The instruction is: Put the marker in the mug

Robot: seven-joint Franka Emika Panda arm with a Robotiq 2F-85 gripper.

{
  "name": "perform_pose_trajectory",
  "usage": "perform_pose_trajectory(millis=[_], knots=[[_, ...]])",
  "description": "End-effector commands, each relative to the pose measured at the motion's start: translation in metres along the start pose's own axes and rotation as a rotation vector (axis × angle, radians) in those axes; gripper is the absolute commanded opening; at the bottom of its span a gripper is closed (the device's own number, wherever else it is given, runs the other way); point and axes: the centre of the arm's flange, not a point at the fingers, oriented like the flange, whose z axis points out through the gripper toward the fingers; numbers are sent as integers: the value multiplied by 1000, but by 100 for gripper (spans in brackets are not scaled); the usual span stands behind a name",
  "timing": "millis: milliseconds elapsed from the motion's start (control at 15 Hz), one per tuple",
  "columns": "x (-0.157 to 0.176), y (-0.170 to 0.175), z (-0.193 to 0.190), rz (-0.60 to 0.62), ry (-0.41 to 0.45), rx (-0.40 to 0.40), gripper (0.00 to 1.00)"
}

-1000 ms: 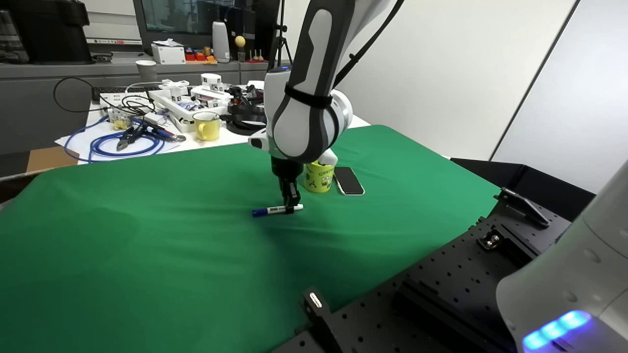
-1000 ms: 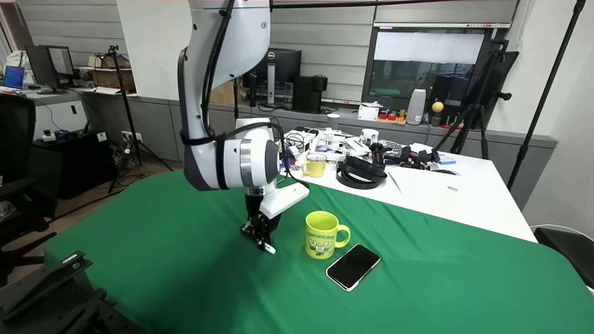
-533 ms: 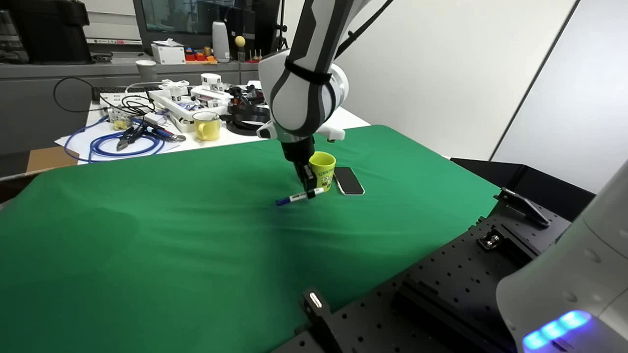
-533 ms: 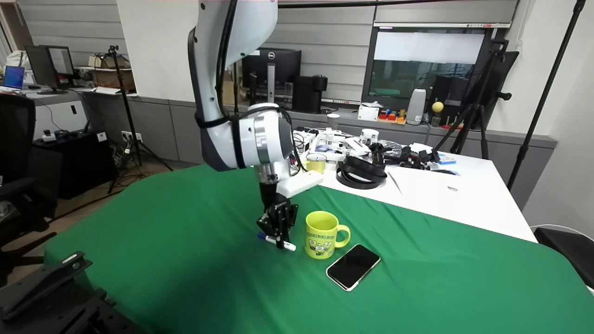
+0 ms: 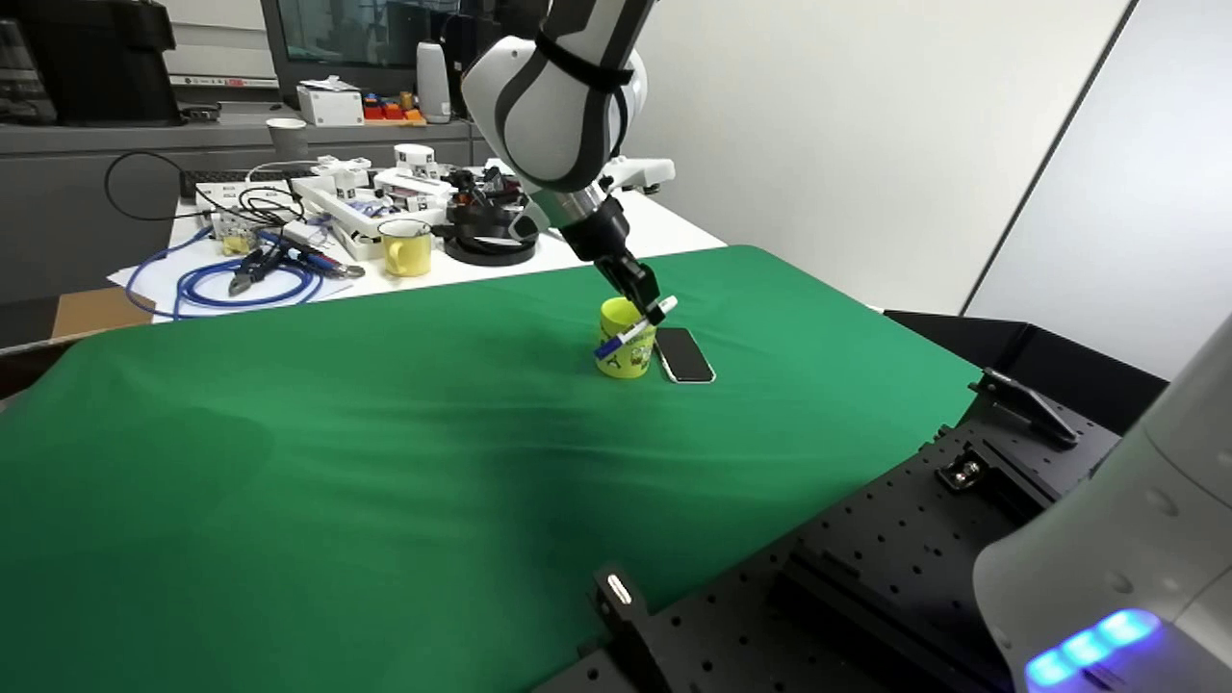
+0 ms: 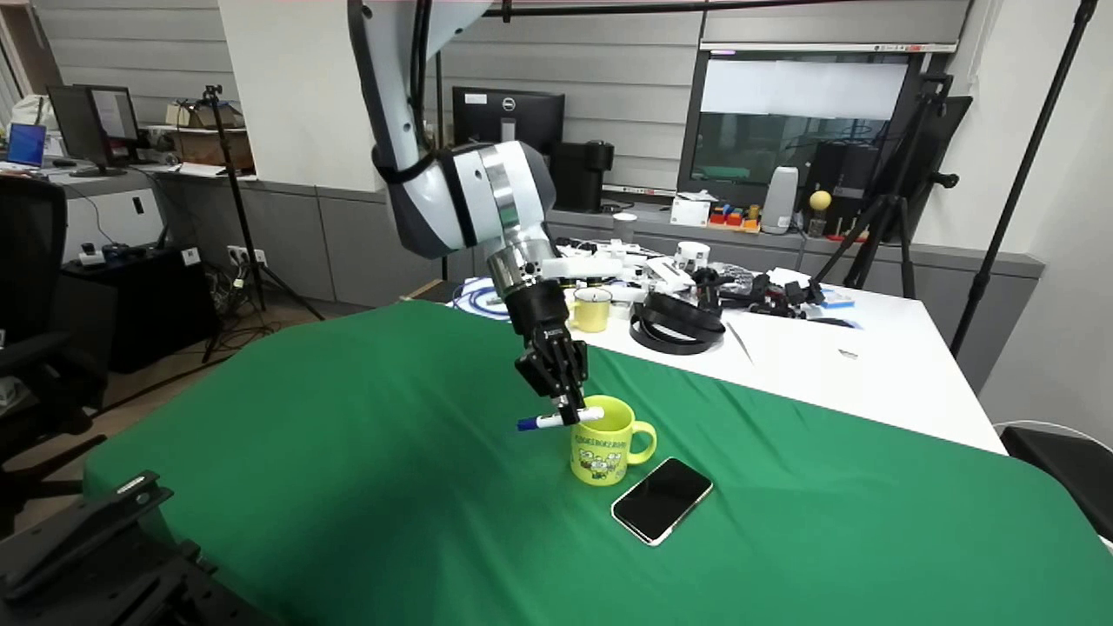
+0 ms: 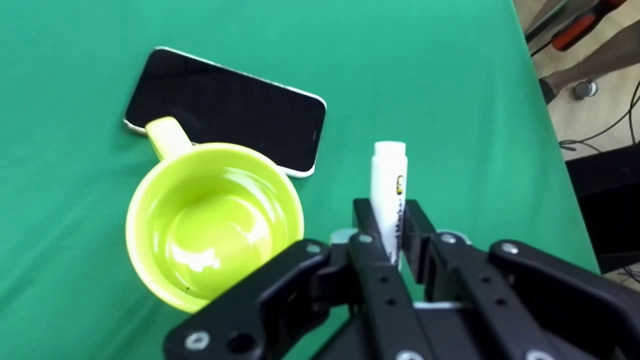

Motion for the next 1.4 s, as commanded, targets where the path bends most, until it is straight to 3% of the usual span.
perform_pose_trajectory(millis=[0, 333, 800, 1000, 1333], knots=[[-14, 15, -17, -20, -98, -34, 4], [-39, 37, -26, -16, -180, -71, 4], [-68, 49, -16, -2, -247, -55, 4], [-67, 51, -3, -5, -242, -68, 4], [-46, 61, 17, 0, -171, -191, 4]])
